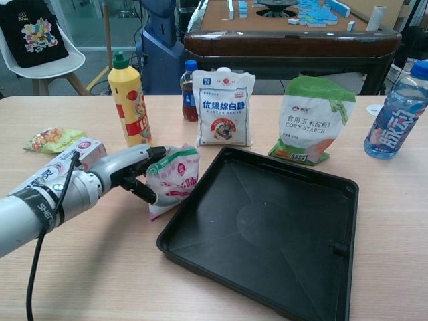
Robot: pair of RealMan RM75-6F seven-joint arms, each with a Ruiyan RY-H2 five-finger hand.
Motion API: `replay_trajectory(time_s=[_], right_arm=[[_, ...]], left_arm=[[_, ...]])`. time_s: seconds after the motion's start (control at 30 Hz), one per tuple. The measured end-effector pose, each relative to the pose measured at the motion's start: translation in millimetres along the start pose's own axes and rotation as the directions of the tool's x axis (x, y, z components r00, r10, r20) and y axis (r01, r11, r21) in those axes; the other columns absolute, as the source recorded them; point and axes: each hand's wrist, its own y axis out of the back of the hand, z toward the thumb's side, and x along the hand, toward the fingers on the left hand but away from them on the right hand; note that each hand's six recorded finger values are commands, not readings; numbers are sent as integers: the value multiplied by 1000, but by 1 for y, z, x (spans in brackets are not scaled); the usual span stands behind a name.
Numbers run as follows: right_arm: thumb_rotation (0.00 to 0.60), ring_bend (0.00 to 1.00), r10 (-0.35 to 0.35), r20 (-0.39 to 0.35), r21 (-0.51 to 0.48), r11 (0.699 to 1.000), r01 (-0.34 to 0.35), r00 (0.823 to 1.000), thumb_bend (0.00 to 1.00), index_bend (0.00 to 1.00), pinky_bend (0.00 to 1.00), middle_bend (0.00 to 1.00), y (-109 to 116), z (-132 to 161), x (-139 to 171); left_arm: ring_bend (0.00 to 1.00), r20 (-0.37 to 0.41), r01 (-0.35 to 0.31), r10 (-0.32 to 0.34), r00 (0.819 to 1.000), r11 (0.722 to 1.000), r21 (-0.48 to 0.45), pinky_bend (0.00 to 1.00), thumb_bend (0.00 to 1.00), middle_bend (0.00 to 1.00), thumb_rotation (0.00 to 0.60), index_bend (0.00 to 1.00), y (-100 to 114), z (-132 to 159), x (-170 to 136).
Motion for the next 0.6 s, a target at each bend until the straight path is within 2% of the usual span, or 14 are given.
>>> replay_trajectory(time_s=[0.2, 0.6], right_arm=[[600, 163, 0, 8, -1, 1000, 0, 1000, 165, 248, 202, 334, 0, -3, 1], [600, 163, -1, 11, 0, 1000, 1, 1000, 165, 248, 203, 334, 1, -3, 3]], left_arm=[[245, -3, -4, 4, 1000, 1000, -9, 286, 212, 248, 600, 172, -4, 1, 5], [337, -12, -33, 32, 999, 999, -41, 354, 212, 355, 600, 266, -5, -3, 11]])
